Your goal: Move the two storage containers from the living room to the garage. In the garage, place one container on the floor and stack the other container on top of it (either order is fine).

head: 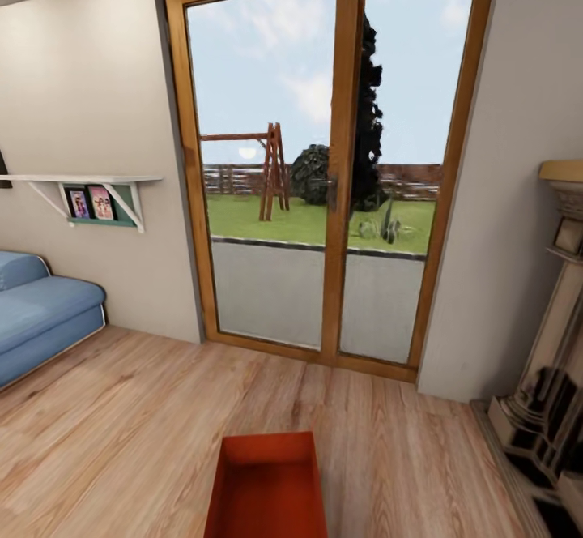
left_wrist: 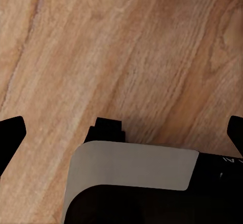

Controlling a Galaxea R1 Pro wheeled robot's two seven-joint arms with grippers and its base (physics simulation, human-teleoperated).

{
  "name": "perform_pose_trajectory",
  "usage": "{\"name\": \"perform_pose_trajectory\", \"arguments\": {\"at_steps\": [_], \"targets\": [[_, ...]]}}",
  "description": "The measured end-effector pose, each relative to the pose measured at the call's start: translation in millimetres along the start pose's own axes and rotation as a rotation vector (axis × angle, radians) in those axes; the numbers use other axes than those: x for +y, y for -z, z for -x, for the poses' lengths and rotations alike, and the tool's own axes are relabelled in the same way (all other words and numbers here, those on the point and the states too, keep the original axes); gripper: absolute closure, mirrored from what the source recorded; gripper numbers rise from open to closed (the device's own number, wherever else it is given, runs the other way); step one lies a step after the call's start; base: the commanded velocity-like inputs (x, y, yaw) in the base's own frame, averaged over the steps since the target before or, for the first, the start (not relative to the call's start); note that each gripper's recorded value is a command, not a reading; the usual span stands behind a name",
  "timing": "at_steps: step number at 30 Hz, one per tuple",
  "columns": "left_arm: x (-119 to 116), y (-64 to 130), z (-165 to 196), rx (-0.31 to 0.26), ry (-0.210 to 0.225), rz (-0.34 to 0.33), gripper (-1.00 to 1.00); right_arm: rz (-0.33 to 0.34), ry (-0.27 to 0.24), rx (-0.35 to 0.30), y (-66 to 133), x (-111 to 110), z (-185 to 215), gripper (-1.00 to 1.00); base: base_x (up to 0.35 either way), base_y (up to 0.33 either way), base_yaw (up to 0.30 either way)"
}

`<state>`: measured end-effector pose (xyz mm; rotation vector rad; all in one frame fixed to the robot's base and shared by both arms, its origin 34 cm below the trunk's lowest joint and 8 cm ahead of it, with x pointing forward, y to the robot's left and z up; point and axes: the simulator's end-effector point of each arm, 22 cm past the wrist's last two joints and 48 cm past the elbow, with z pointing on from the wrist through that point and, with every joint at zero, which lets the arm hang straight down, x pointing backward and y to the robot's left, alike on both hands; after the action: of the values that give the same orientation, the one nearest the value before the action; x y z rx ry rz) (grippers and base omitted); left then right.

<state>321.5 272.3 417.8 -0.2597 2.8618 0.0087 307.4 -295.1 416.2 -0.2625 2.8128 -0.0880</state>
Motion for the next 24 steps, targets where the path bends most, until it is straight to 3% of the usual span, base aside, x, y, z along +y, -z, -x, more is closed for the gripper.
{"name": "perform_pose_trajectory", "arguments": {"at_steps": [24], "targets": [[0.2,-0.1,0.0,0.000,0.000,0.001,-1.00,0.003,0.003,0.000,-0.1,2.4,0.3,-1.00,0.144,0.000,0.000]]}}
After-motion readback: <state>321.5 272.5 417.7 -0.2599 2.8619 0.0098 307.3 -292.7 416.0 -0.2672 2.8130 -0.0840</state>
